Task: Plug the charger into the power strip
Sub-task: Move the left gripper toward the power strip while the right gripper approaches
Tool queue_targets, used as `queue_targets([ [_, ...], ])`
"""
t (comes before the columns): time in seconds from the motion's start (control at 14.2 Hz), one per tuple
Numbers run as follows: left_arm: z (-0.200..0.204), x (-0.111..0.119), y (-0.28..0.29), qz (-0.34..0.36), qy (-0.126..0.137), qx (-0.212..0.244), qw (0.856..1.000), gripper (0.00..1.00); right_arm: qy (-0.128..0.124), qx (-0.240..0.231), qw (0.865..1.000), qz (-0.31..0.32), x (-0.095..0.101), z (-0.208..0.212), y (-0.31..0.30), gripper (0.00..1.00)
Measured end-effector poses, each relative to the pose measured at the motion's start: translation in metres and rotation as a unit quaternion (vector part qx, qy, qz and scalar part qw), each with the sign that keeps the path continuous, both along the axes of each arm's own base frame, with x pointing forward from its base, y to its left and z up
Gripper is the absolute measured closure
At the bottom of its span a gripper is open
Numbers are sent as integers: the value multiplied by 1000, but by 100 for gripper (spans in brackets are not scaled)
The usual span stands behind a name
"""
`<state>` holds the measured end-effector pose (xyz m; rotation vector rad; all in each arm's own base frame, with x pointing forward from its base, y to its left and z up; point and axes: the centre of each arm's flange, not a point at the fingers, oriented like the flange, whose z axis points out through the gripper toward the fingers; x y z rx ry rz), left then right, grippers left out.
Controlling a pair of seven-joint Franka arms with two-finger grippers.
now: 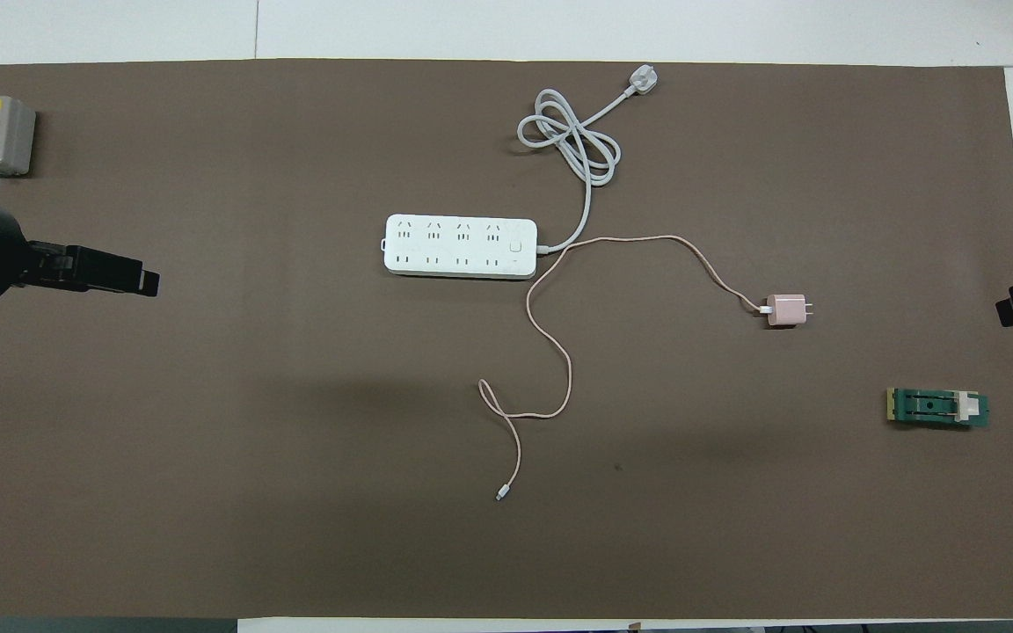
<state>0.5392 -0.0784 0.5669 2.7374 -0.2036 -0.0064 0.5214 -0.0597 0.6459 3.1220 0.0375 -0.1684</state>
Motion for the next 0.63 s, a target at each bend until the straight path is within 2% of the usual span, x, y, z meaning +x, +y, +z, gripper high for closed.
queue_targets([
  [0.14,-14,-3,-12,4,18,-70,997,0,10,11,998,-67,-1,-10,-8,0],
  [0.28,-31,-4,-21,0,32,-137,990,0,33,36,987,-155,-2,-32,-10,0],
  [0.49,-59,1,-35,3,50,-240,969,0,77,63,955,-280,-2,-68,-3,0],
  [0.63,-80,0,-50,11,69,-300,951,0,96,92,924,-359,1,-96,-4,0],
])
